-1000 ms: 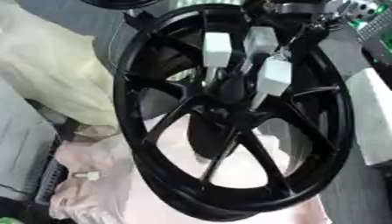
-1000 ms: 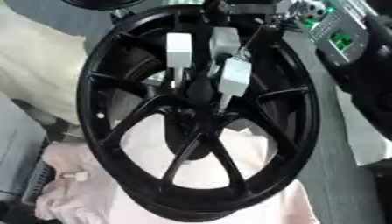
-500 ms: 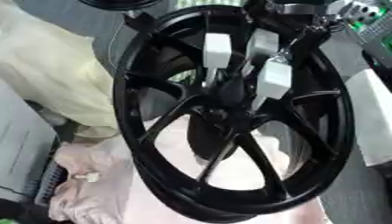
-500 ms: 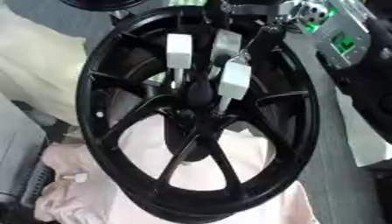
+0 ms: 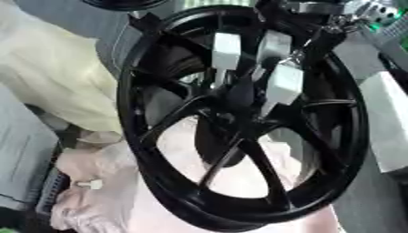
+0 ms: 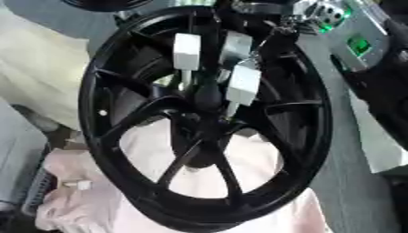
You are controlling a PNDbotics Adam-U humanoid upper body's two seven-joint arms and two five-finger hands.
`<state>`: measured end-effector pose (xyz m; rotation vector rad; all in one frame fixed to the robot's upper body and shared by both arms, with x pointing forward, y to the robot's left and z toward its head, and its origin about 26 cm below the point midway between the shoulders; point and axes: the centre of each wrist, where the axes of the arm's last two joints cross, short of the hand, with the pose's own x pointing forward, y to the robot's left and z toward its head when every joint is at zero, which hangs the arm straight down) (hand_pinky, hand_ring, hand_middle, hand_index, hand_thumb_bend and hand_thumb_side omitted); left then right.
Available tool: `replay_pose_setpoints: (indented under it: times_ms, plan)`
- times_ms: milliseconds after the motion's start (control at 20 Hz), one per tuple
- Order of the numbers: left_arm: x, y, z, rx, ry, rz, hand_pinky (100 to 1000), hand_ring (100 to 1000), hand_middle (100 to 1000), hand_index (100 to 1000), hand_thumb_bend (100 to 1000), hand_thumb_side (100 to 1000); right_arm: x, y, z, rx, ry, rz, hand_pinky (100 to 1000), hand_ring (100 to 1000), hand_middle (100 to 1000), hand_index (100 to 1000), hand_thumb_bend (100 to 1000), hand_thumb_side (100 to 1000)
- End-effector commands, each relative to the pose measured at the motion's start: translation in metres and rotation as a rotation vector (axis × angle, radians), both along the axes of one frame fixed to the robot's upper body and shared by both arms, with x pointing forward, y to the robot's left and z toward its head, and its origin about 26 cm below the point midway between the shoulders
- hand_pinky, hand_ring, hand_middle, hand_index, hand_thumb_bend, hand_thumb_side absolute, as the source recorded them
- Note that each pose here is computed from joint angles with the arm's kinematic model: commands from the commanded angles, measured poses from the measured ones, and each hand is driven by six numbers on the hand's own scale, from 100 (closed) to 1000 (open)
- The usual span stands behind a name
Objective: Pull the pin out of the wheel hub.
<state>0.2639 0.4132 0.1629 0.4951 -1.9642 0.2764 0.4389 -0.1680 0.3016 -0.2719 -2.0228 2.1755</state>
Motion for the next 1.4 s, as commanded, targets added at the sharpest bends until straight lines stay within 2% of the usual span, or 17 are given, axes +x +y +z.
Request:
replay_pose_setpoints:
  times_ms: [50,650,1100,1400]
  plan:
    - [0.0,0.002,0.015,0.045,-0.027,-0.01,532,541,546,650,111,899,-0.002,-0.014,0.018,-0.334,-0.145,0.217,551,372,524,626,339,100]
    - [0.0,0.001,0.016,0.041,-0.032,-0.016,533,543,546,644,113,895,-0.004,-0.025,0.034,-0.214,-0.123,0.217,550,355,513,619,340,100]
    - [0.0,0.001,0.016,0.036,-0.033,-0.019,534,544,547,641,116,892,0.005,-0.059,0.061,-0.086,-0.047,0.109,536,340,501,609,328,100]
    - [0.0,0.001,0.017,0.037,-0.033,-0.015,534,545,546,640,116,891,0.001,-0.086,0.081,0.008,-0.027,0.052,528,331,496,604,323,100]
